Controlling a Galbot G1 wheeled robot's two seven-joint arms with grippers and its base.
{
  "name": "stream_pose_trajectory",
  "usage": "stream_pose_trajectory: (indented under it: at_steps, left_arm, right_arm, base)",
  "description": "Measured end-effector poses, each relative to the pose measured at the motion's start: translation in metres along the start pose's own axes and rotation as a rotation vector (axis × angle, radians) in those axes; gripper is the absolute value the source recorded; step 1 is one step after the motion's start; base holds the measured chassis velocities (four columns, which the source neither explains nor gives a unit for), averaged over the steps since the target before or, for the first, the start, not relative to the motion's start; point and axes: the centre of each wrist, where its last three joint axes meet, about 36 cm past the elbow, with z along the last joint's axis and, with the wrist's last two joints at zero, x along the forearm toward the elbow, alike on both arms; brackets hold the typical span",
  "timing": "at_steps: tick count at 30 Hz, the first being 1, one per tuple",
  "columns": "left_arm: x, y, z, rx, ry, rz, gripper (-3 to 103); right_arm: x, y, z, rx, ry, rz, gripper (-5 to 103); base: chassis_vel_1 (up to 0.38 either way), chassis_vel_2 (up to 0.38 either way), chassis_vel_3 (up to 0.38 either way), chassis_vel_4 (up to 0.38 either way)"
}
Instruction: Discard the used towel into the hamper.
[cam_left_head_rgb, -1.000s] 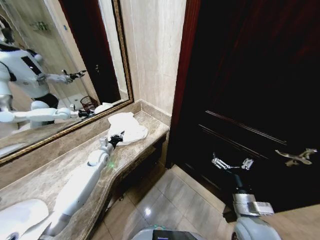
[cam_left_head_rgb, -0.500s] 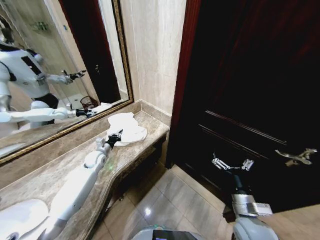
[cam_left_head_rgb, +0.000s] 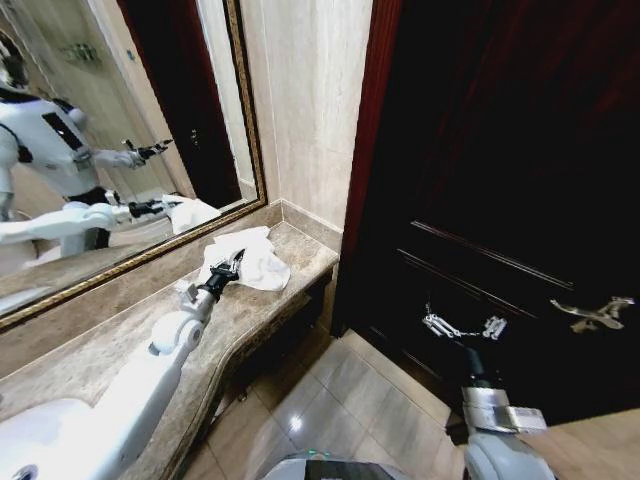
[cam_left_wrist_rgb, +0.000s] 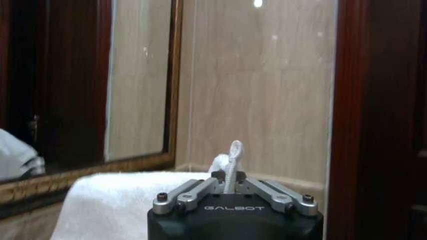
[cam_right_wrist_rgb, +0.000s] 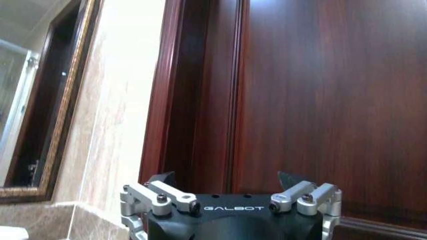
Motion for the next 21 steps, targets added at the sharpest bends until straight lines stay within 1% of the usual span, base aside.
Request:
stream_pose_trajectory:
  at_steps: [2,4,5,7,9,12,13,15,17,18,21]
  left_arm:
    - [0.006,-0.010,-0.006,0.011,-0.022,-0.010,2]
    - [0.013,-0.028,-0.011,0.054,-0.049,-0.050,2]
    - [0.013,-0.028,-0.011,0.054,-0.049,-0.050,2]
    - [0.018,-0.040,-0.012,0.087,-0.056,-0.071,2]
    - [0.029,-0.059,-0.015,0.129,-0.071,-0.097,2]
    - [0.038,-0.069,-0.018,0.145,-0.084,-0.119,2]
    - [0.045,-0.075,-0.022,0.144,-0.101,-0.144,2]
    - [0.048,-0.077,-0.023,0.139,-0.107,-0.154,2]
    - [0.059,-0.081,-0.032,0.110,-0.141,-0.189,2]
    - [0.059,-0.081,-0.032,0.110,-0.141,-0.189,2]
    - [0.074,-0.086,-0.042,0.071,-0.194,-0.233,2]
  right_arm:
    - [-0.001,0.000,-0.002,-0.005,-0.009,0.001,100]
    - [-0.002,0.000,-0.003,-0.006,-0.017,0.006,100]
    - [-0.002,0.000,-0.003,-0.006,-0.017,0.006,100]
    - [-0.002,-0.001,-0.003,-0.007,-0.022,0.010,100]
    - [-0.003,0.000,-0.004,-0.012,-0.027,0.016,100]
    - [-0.004,0.000,-0.005,-0.016,-0.032,0.017,100]
    - [-0.005,0.000,-0.005,-0.021,-0.039,0.010,100]
    - [-0.005,0.000,-0.005,-0.024,-0.042,0.007,100]
    - [-0.006,0.000,-0.005,-0.031,-0.050,-0.005,100]
    - [-0.006,0.000,-0.005,-0.031,-0.050,-0.005,100]
    - [-0.008,0.002,-0.005,-0.036,-0.059,-0.017,100]
  base:
    - [0.000,0.000,0.000,0.000]
    - [0.000,0.000,0.000,0.000]
    - [0.000,0.000,0.000,0.000]
    - [0.000,0.000,0.000,0.000]
    - [0.000,0.000,0.000,0.000]
    - [0.000,0.000,0.000,0.000]
    - [0.000,0.000,0.000,0.000]
    - [0.000,0.000,0.000,0.000]
    - [0.000,0.000,0.000,0.000]
    - [0.000,0.000,0.000,0.000]
    - [0.000,0.000,0.000,0.000]
